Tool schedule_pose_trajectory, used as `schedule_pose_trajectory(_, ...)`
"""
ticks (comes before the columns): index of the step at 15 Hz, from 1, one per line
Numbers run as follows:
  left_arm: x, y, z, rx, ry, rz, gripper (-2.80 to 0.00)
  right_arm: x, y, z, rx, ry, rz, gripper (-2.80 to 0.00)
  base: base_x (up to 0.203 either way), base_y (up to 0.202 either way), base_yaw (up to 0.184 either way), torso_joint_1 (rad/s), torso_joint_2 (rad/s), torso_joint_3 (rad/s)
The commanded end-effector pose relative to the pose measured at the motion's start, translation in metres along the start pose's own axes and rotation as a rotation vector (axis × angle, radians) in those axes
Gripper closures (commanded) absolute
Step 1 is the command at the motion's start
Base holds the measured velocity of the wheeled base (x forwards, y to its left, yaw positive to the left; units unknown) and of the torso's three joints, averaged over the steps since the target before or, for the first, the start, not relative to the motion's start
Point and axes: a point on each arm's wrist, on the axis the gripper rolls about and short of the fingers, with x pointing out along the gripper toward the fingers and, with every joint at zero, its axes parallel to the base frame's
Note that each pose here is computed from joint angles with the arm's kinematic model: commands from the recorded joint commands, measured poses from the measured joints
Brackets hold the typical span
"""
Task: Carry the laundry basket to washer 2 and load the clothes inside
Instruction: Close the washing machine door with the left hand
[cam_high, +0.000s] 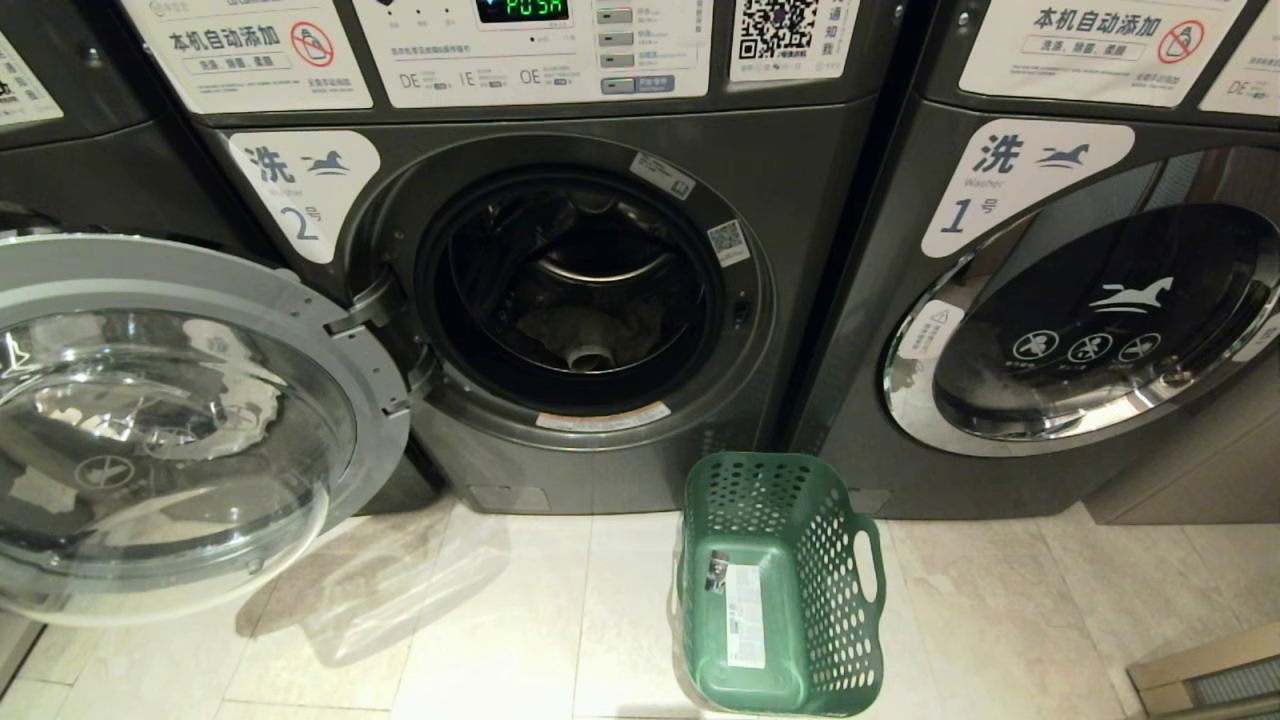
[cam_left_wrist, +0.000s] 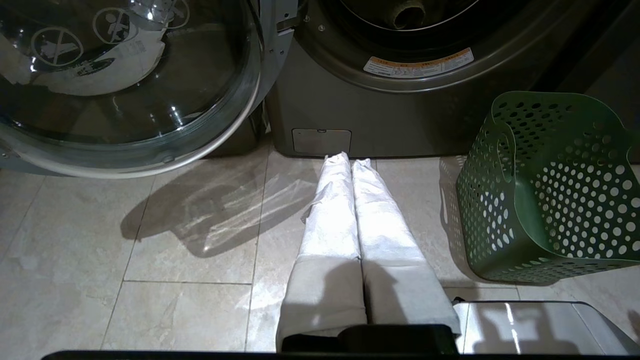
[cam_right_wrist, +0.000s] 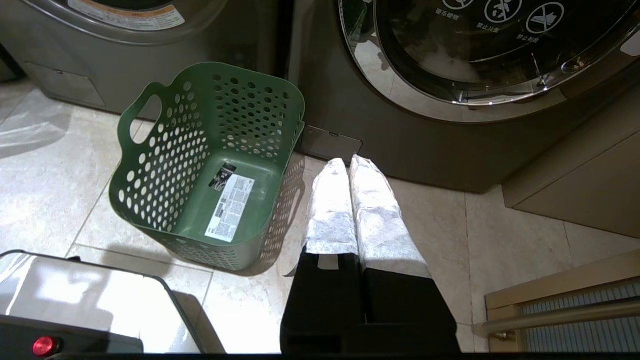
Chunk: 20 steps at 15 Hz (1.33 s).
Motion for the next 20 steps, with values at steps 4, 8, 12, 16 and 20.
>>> schedule_pose_trajectory(4,0.0001,0.0000,-0.0005,0.002,0.002,-0.001,0.00,0.0001,-0.0001,-0.0001,0.010,0.003,-0.004,0.00,0.000,0.000,0.000,0.000,0.00,0.000)
schedule_pose_trajectory(8,0.0001,0.0000,-0.0002,-0.003,0.000,0.002,0.00,0.0001,-0.0002,-0.0003,0.052,0.006,-0.010,0.00,0.000,0.000,0.000,0.000,0.00,0.000)
schedule_pose_trajectory(12,0.0001,0.0000,-0.0005,-0.008,0.003,0.002,0.00,0.0001,-0.0004,-0.0002,0.073,0.006,-0.020,0.00,0.000,0.000,0.000,0.000,0.00,0.000)
schedule_pose_trajectory(16,0.0001,0.0000,-0.0005,-0.006,0.003,0.002,0.00,0.0001,-0.0005,-0.0003,0.075,0.007,-0.020,0.00,0.000,0.000,0.000,0.000,0.00,0.000)
schedule_pose_trajectory(20,0.0001,0.0000,-0.0006,0.002,0.003,-0.002,0.00,0.0002,-0.0004,-0.0006,0.067,0.008,-0.018,0.00,0.000,0.000,0.000,0.000,0.00,0.000)
